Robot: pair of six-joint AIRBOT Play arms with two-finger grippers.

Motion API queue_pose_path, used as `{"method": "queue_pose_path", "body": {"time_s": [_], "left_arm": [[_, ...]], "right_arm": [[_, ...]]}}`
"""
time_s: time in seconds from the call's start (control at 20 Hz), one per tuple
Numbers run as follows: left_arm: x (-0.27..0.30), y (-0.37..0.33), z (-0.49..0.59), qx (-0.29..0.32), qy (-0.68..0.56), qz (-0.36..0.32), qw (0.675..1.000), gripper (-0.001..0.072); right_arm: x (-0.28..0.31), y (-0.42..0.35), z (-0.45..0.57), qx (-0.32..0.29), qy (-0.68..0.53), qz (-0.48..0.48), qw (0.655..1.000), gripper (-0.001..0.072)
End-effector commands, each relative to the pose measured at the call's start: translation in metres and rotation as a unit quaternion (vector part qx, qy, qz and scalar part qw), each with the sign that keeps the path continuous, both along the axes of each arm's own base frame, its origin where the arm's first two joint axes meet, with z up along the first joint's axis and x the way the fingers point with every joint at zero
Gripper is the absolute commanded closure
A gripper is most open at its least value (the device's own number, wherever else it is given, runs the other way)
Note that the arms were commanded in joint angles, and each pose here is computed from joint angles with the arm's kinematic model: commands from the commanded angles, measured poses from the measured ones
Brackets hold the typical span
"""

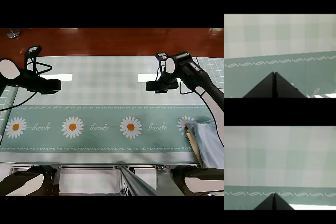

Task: Fold the shirts.

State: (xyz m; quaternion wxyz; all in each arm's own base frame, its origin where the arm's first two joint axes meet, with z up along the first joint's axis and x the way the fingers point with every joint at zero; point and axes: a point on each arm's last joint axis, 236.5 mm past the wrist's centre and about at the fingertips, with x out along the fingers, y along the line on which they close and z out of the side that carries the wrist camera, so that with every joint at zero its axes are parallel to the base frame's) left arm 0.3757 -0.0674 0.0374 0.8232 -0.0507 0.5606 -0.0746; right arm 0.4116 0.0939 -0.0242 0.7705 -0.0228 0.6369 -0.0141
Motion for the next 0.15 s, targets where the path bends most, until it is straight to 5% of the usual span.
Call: {"method": "queue_pose_path", "body": {"time_s": [0.0, 0.1], "left_arm": [[-0.0006, 0.0008, -0.0022, 0.002, 0.004, 0.001, 1.000, 0.0686], [-0.0006, 0.0008, -0.0022, 0.002, 0.004, 0.001, 1.000, 0.0686]], "right_arm": [[-0.0002, -0.0004, -0.0005, -0.002, 0.001, -0.001, 1.000, 0.0674], [-0.0003, -0.0003, -0.0006, -0.002, 0.001, -0.001, 1.000, 0.0674]]}}
